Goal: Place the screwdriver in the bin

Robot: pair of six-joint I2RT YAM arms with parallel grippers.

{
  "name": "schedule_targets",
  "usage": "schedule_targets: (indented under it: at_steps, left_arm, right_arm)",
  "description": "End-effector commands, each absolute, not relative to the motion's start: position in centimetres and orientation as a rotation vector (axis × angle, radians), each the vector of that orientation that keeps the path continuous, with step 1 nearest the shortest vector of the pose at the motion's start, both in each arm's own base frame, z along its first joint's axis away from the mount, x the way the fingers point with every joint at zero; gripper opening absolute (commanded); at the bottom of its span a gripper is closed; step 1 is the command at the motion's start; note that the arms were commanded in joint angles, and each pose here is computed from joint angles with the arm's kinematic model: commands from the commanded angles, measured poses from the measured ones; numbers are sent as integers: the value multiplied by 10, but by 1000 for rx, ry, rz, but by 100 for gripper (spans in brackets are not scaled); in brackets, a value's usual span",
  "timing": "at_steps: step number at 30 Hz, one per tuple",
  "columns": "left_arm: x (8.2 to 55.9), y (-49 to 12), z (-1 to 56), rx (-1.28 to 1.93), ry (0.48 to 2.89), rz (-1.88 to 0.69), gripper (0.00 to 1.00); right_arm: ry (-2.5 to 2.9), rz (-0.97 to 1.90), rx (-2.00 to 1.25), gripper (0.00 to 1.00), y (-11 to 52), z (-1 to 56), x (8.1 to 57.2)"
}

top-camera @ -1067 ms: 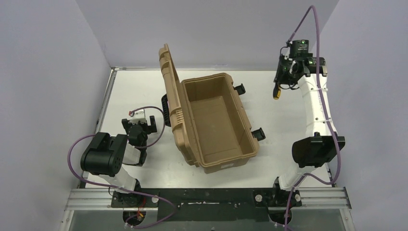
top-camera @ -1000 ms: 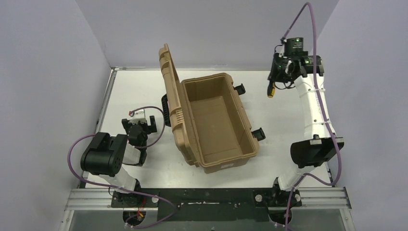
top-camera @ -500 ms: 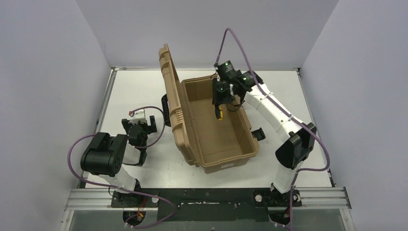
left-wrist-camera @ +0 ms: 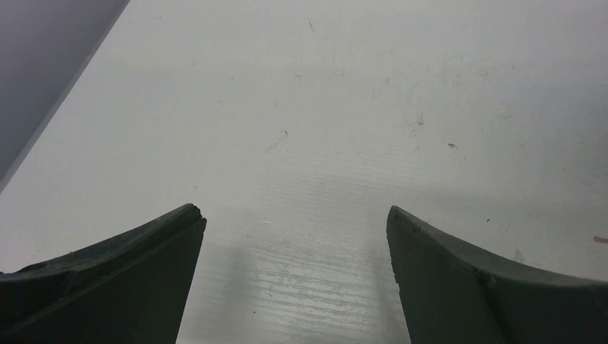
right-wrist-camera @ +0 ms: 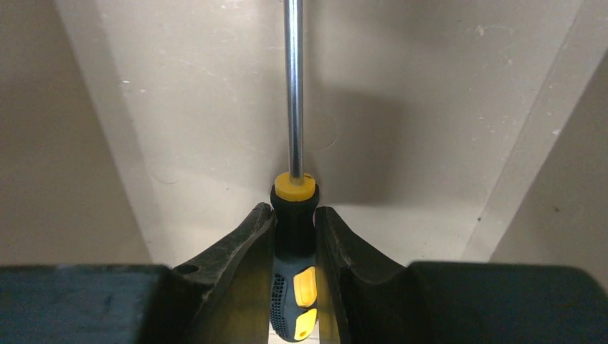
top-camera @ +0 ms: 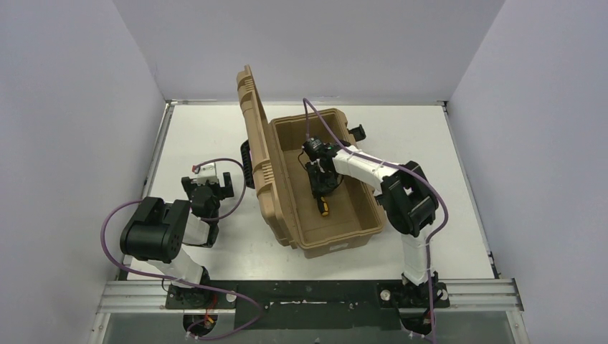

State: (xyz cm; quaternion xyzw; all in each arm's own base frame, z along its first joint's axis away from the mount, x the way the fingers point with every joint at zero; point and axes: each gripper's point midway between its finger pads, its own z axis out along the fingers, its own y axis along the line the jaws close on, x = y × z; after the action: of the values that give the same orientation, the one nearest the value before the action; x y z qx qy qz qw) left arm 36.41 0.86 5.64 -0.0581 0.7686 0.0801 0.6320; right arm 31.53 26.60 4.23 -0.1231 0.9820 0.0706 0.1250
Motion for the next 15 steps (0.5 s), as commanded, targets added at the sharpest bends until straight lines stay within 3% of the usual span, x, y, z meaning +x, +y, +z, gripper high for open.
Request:
schedule_targets:
  at_steps: [1,9,11,15]
  left_arm:
    - [375,7,76,-142,1690,168,97]
    - [375,8,76,-142,1690,168,97]
    - [375,8,75,-141,1690,168,97]
    - [375,8,76,-142,1688,168,97]
  right_arm:
    - [2764,244,-346,0,278,43,334]
    - [2769,208,-321,50,272,40,335]
    - [2758,211,-313,55,271,47,339]
    - [2702,241,-326,56,274,79,349]
